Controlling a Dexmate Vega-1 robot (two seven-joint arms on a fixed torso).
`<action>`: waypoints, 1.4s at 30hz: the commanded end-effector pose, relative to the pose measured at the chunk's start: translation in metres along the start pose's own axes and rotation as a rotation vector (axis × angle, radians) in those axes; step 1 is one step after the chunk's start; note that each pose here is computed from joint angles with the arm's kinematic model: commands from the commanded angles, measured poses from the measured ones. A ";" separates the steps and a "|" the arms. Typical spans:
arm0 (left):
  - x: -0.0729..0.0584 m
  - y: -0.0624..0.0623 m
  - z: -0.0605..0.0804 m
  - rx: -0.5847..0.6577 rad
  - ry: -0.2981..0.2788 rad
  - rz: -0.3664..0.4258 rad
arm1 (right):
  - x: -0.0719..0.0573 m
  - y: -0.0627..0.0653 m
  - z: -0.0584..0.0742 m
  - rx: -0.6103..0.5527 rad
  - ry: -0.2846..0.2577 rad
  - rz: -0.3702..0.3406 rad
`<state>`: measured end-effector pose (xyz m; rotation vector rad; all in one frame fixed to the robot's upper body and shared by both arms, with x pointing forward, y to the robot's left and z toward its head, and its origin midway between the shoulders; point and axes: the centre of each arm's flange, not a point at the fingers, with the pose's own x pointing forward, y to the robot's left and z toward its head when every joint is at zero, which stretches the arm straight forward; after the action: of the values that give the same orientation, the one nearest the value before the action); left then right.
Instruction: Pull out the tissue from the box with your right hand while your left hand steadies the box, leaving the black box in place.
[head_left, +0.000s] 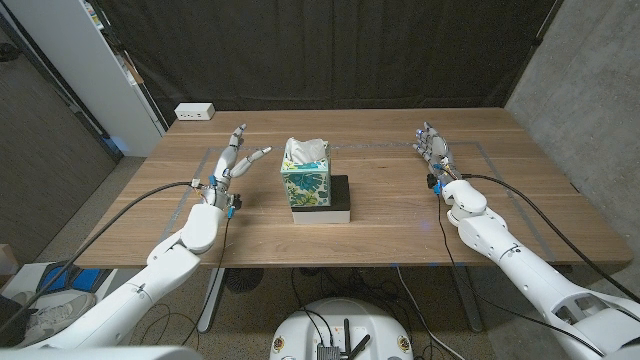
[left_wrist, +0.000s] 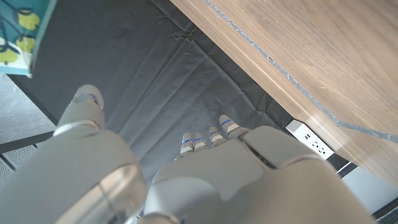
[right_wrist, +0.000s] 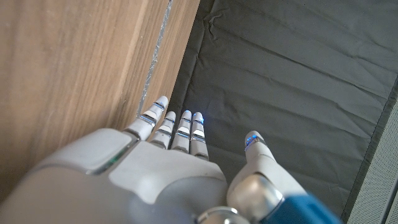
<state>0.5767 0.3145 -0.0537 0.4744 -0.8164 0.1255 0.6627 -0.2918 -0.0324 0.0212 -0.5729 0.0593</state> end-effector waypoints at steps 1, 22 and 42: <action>-0.016 0.001 0.004 0.004 0.008 -0.010 | -0.005 -0.001 -0.001 0.009 -0.008 -0.017; -0.037 0.000 0.014 -0.002 -0.017 -0.007 | 0.004 0.007 0.000 0.013 -0.016 -0.006; -0.055 0.001 0.014 -0.017 -0.015 -0.028 | 0.003 0.017 -0.002 0.013 -0.010 -0.013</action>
<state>0.5356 0.3146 -0.0797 0.4758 -0.8225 0.1110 0.6656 -0.2797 -0.0307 0.0345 -0.5865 0.0557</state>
